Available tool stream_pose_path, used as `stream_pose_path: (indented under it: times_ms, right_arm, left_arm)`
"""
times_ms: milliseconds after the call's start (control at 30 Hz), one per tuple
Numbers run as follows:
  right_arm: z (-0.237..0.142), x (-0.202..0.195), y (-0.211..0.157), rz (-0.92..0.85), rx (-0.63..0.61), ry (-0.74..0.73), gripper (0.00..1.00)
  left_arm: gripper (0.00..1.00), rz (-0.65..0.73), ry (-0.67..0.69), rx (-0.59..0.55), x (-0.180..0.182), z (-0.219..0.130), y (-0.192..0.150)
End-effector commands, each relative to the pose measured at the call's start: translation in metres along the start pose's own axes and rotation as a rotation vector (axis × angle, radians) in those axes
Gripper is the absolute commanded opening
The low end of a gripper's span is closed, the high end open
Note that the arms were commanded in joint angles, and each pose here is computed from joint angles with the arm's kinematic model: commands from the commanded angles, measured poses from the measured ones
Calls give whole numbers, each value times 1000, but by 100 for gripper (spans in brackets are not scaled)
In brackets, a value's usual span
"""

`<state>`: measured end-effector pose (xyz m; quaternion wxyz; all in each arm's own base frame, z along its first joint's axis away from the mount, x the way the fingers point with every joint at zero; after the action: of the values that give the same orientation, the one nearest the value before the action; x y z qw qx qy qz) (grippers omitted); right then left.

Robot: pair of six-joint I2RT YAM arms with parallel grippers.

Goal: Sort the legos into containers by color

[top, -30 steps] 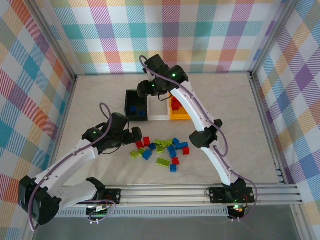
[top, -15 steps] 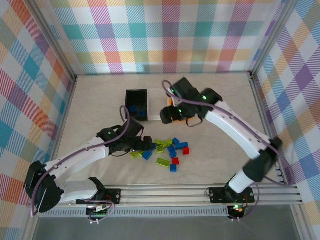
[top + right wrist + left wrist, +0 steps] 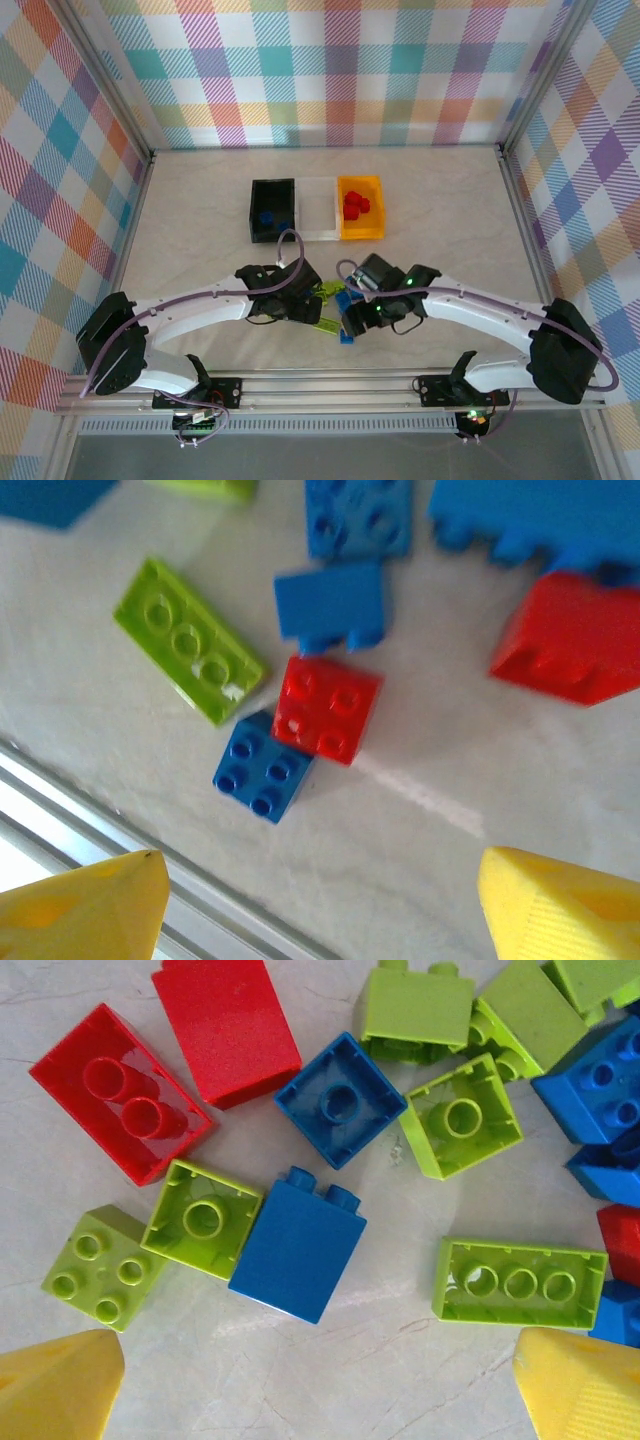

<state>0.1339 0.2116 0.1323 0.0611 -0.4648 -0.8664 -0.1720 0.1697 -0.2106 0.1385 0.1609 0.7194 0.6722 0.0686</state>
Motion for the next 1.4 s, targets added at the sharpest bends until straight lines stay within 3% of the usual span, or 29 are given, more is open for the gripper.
stream_pose_path:
  times_ms: [0, 200, 733, 1033, 1200, 1367]
  right_arm:
    - [12, 20, 9, -9, -51, 57, 82]
    - [37, 30, 12, -35, -16, 26, 83]
    - [70, 33, 0, -74, 118, -239, 63]
    - [68, 22, -5, -68, 81, -297, 54]
    - [63, 15, -4, -35, 58, -304, 41]
    - [49, 8, -3, -8, 24, -289, 35]
  left_arm:
    - [100, -38, 56, -23, 10, -4, -2]
    - [100, -57, 63, -46, 14, -12, 0]
    - [100, -66, 97, -51, 22, -13, -3]
    - [100, -71, 99, -60, 22, -13, -2]
    - [100, -70, 102, -66, 23, -16, -1]
    - [100, -70, 104, -70, 25, -18, -2]
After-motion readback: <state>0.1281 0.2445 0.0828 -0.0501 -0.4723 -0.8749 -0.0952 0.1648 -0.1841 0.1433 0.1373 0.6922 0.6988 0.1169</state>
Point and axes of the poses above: each hand's point on the last joint's axis, 136 mm out from that joint toward the fingers, its own z axis out along the fingers, its own x axis along the line the jaws close on, y = z × x, the point moved 6 cm from there along -z, back along the fingers, and after that the axes turned 7 degrees about -z, right-handed, at the moved point
